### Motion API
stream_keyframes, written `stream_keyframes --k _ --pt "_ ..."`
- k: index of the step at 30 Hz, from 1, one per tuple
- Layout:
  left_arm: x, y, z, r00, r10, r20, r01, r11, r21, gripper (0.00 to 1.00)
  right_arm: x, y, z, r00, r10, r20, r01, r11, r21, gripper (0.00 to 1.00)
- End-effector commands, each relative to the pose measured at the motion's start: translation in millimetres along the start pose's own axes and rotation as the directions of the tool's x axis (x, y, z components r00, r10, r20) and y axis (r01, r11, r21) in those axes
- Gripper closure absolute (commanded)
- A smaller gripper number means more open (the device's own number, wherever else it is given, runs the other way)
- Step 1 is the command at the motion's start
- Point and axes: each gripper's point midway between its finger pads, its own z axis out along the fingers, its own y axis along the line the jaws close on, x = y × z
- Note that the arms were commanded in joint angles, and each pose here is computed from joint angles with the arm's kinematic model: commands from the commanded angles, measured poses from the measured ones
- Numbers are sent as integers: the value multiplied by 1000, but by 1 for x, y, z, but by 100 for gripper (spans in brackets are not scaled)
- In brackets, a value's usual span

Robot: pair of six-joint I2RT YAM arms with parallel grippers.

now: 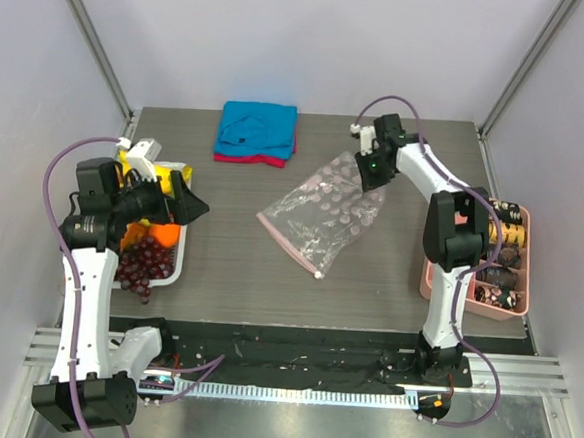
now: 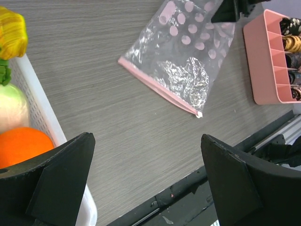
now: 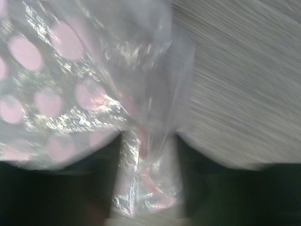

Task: Place the food in the zip-top bag and seal the zipper
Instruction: Pick up the zipper food storage bag at the center of the board.

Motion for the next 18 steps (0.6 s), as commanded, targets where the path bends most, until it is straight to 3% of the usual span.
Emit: stream_keyframes --k 1,2,7,11,15,18 --pt "-13 11 5 999 -1 42 3 999 -43 0 -9 -10 -8 1000 29 10 -30 996 87 26" --pt "-14 13 5 999 -7 44 10 998 -55 0 -16 -14 -15 999 26 28 -29 993 113 15" --pt "-10 24 5 999 -24 36 28 993 -111 0 -48 -11 -62 987 41 156 -65 987 149 13" --pt "-6 27 6 999 -38 23 41 991 -128 0 -52 47 -88 980 -13 196 -2 997 76 24" --pt "-11 26 9 995 -90 35 94 988 -119 0 -46 138 -78 974 -140 178 142 990 3 35" --pt "-18 30 9 989 -142 46 147 980 -134 0 -42 168 -62 968 -199 152 197 980 28 41"
